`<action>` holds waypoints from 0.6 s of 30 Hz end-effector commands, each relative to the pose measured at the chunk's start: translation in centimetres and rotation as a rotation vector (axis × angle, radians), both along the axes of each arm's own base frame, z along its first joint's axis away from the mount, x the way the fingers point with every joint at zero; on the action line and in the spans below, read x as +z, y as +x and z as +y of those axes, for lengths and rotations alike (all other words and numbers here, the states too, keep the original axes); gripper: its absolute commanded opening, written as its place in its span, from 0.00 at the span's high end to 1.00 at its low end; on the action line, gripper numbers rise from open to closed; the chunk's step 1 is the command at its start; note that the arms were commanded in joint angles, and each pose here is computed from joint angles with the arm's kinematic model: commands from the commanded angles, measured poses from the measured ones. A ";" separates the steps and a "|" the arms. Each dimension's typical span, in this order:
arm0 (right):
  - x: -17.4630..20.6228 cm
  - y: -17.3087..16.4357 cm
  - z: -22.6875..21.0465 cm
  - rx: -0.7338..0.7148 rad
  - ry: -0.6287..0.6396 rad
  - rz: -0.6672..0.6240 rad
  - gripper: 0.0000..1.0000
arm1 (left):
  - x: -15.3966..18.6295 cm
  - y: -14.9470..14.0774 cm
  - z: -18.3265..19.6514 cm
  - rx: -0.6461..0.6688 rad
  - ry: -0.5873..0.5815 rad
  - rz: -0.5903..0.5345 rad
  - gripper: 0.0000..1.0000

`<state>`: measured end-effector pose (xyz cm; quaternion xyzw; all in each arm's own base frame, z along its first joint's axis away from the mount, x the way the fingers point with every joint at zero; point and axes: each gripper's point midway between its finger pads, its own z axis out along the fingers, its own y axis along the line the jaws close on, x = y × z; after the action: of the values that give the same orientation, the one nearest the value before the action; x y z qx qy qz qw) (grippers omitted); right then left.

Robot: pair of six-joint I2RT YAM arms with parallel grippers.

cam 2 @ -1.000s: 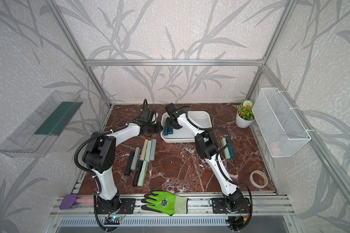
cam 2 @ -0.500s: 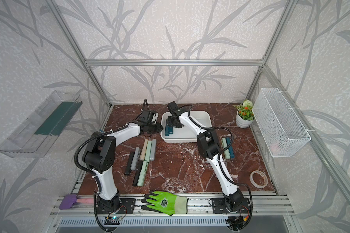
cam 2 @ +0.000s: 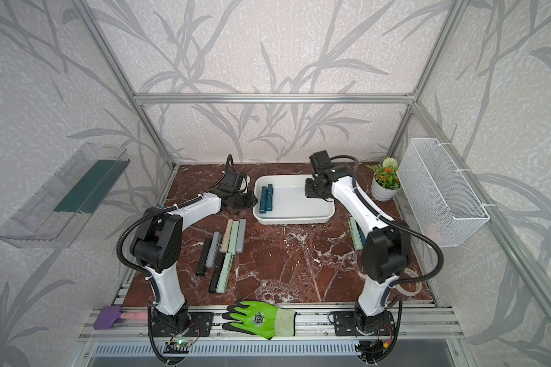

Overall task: Put the pruning pliers into the storage box
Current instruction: Pick up the pruning pliers from the center of the board.

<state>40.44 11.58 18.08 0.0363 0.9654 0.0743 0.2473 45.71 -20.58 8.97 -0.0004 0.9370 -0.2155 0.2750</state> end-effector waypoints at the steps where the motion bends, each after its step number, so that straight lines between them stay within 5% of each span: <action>1: -2.5 -4.8 -5.5 -0.091 -0.030 0.056 0.60 | 1.8 0.3 -0.4 -0.013 -0.007 -0.031 0.77; 8: -7.4 -12.6 -11.2 -0.309 -0.021 0.215 0.58 | 2.0 0.3 -0.4 -0.026 0.006 -0.027 0.77; 18: -11.9 -15.1 -13.1 -0.452 0.078 0.374 0.53 | 2.0 0.0 -0.1 -0.023 0.016 -0.029 0.77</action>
<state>25.72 -2.02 7.20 0.2610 0.9601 0.0325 0.0952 45.60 -20.48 9.20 0.0030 0.9399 -0.2101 0.2693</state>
